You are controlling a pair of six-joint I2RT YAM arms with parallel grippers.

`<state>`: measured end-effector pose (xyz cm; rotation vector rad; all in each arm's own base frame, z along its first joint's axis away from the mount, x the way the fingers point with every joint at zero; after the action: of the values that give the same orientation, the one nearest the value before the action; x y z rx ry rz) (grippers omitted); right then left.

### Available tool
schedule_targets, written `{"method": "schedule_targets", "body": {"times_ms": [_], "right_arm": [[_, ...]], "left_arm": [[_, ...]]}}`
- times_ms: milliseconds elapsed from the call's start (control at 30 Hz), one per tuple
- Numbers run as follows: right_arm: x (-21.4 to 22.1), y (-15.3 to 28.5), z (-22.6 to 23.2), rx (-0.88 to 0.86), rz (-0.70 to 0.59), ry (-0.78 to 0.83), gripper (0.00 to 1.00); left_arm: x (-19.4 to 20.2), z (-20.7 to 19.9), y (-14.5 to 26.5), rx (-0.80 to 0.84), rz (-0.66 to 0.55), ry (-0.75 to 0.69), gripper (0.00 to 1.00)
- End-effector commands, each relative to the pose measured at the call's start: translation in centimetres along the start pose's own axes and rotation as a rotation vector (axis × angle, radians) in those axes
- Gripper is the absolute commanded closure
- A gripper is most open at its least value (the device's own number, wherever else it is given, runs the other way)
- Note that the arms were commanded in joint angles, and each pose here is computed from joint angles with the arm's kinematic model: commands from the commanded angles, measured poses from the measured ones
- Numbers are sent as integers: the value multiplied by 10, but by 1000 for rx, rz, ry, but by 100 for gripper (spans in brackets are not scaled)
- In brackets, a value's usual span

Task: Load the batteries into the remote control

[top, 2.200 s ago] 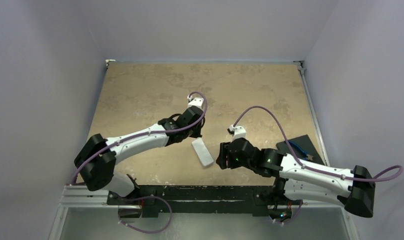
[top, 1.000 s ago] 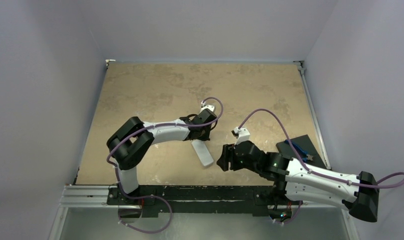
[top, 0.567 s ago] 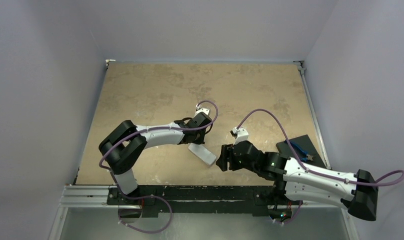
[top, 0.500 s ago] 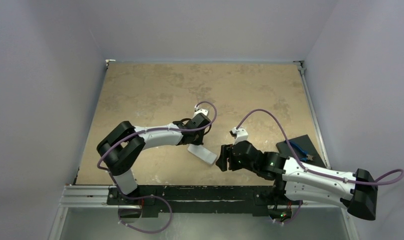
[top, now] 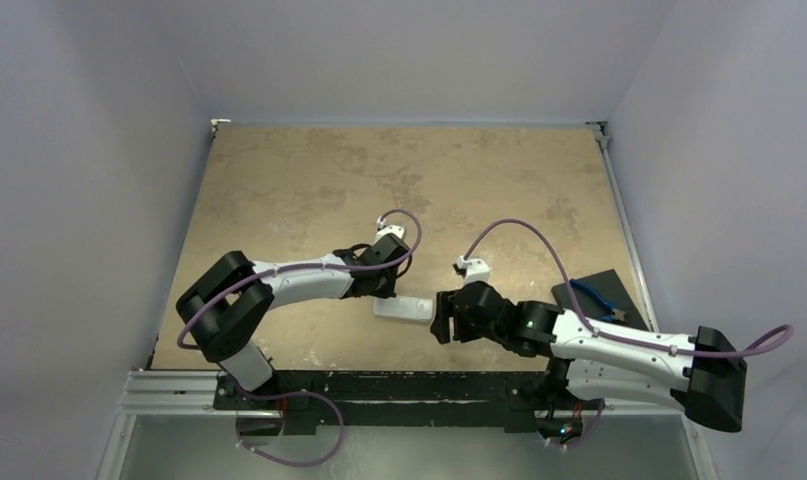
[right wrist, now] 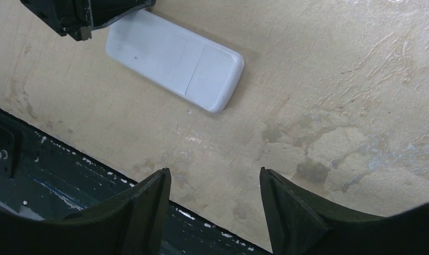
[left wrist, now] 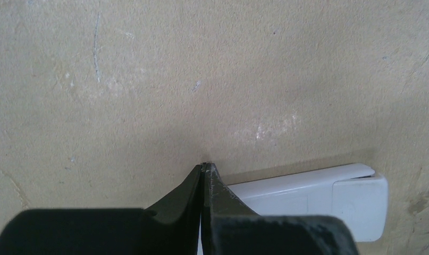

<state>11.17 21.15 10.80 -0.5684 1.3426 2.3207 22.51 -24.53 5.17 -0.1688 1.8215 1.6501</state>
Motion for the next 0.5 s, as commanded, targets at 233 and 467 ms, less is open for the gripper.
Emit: {"method": "schedule_targets", "body": {"times_ms": [233,467], "right_arm": [[-35,0,23,46,-111,-13,28],[-47,-6,29,52,-144,2,29]], "left_arm": [[-9,14,24,-64,-35,62,96],[-10,21,42,-75,-60,85,64]]}}
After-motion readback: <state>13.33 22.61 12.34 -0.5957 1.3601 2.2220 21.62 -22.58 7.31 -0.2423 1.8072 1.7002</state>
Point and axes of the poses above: each gripper's point midway between its finger pads, its own y axis back along the fingers, its own z axis along the line the jaws close on, x = y × z, the point moved 4 cm from there along y, back along the fingers, and after that the axes turned 10 degrees about -y, right-handed, at the moved point
